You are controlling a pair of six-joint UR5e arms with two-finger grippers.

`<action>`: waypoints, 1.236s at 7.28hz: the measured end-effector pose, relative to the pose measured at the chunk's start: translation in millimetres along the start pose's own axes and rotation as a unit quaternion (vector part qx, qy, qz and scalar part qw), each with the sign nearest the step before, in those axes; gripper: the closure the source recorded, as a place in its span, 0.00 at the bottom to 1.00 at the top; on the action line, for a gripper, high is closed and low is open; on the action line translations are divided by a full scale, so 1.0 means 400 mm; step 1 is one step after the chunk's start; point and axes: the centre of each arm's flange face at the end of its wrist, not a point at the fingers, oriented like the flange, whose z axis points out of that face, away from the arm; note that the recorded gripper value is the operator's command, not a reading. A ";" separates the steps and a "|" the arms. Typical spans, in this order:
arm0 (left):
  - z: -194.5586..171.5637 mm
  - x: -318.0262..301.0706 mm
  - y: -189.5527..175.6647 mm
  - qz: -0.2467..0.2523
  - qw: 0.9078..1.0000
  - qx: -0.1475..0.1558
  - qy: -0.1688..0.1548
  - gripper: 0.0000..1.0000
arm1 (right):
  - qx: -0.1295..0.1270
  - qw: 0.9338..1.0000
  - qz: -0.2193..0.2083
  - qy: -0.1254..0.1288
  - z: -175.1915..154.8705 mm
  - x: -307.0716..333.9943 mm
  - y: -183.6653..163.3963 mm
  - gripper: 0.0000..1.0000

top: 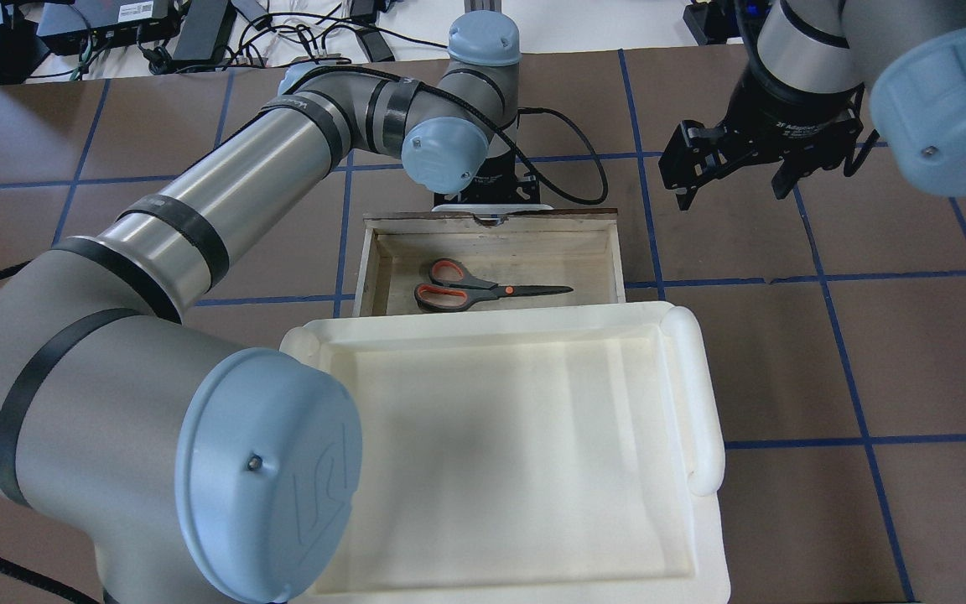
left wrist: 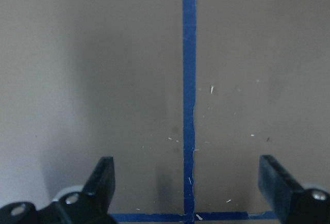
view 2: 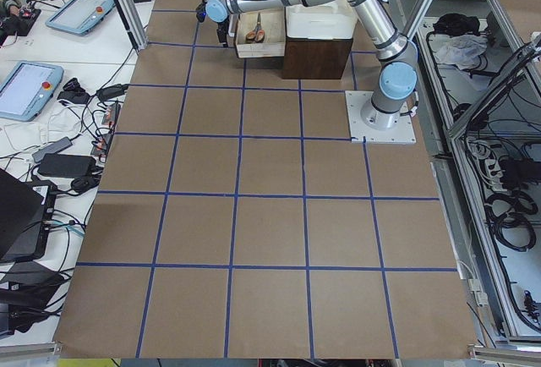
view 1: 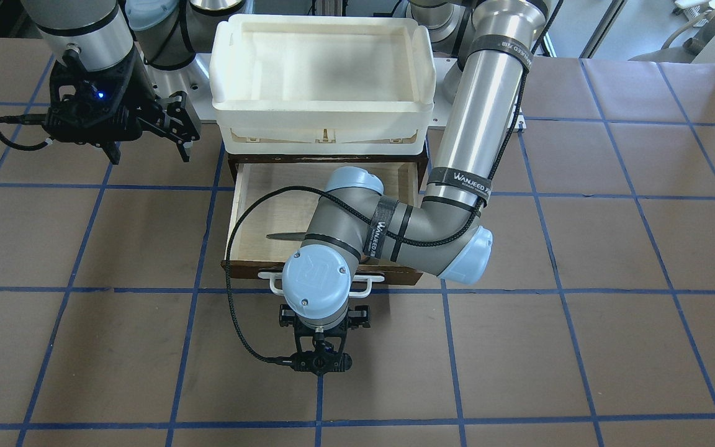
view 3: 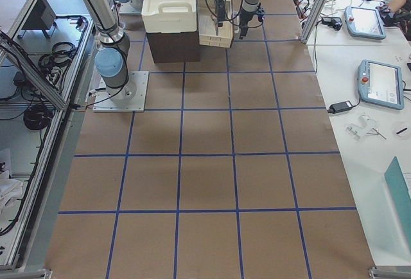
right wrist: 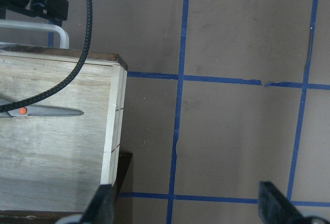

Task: Put scissors in drawer and close it
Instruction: 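Lower the left gripper onto the drawer front near the handle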

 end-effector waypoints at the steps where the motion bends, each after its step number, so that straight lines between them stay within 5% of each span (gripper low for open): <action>1: 0.016 -0.001 0.002 0.000 1.000 -0.012 -0.004 0.00 | -0.001 1.000 0.000 0.000 0.004 0.000 -0.002 0.00; 5: 0.013 0.006 0.024 0.003 0.999 -0.033 -0.008 0.00 | -0.002 1.000 0.000 0.001 0.007 0.001 -0.005 0.00; 9: -0.099 -0.004 0.066 0.004 1.000 -0.025 -0.003 0.00 | -0.002 1.000 0.000 0.001 0.007 0.001 -0.005 0.00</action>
